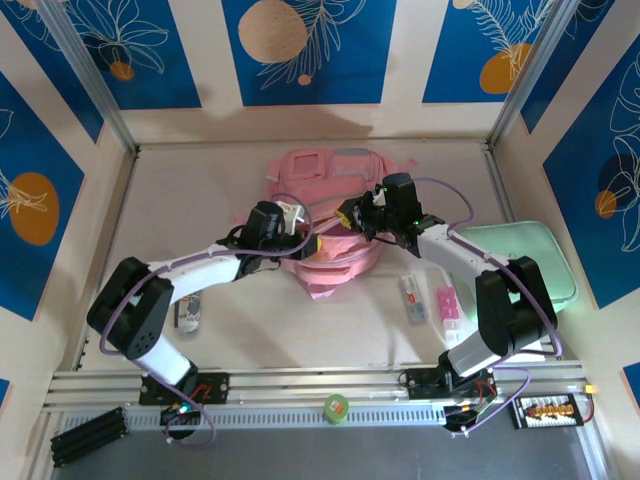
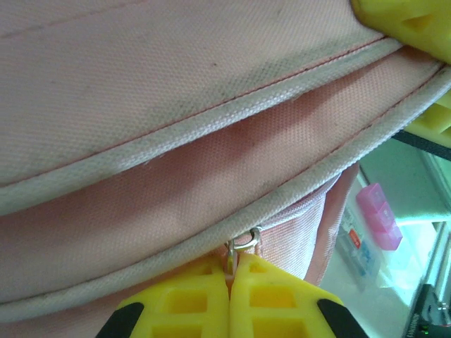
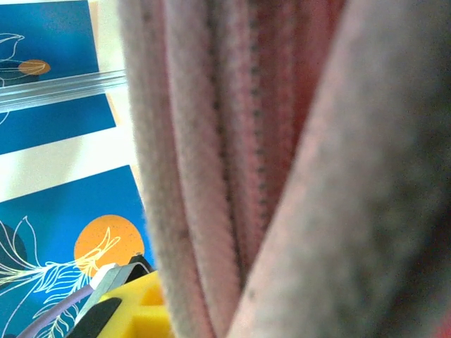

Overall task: Pack the student bag
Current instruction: Unzip the student bag at the top-center of the table.

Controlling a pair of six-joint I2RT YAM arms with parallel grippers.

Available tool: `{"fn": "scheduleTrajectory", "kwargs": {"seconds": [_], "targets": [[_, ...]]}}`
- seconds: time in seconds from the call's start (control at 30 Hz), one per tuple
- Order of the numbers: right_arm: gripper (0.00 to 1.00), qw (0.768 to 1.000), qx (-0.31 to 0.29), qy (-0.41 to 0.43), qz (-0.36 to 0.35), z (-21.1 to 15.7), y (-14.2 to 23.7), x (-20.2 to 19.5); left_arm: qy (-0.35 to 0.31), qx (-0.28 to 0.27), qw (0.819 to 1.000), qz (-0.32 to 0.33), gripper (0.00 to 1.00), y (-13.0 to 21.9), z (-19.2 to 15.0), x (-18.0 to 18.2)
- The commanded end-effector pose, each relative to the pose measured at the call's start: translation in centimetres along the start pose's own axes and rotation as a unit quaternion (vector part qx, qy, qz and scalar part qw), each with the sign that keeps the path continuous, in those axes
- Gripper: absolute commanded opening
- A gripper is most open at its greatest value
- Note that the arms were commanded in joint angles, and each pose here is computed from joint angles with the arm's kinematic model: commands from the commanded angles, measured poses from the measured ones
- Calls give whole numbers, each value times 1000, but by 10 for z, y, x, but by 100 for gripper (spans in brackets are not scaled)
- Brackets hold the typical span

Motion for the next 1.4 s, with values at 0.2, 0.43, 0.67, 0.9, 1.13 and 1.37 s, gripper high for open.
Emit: {"fn": "scheduleTrajectory", "kwargs": {"seconds": [0.2,0.43,0.67,0.9,1.13,1.37], "targets": [[11,998,-20,43,36,8,25,20,-12,10,994,110,0,30,-8,19],[6,997,-31,55,49,14,40,18,8,16,981,193,0,52,-7,57],[5,996,-9,63,69,13,51,19,-74,25,973,217,0,51,29,77],[5,993,30,86,73,21,68,18,-238,66,949,199,0,50,62,85],[5,989,61,110,81,18,72,20,-281,96,939,175,0,35,90,103],[5,989,65,110,79,17,71,18,-257,84,945,185,2,25,111,110]]}}
Point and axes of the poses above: each hand's point on the last joint's axis, 136 mm out from that joint toward the fingers, its own y axis back along the fingers, its own x axis along the line the jaws close on, z = x × y, the point moved 10 cm from there along y, back along the fingers, and after that the axes turned 3 degrees about y, right-handed, at the moved point
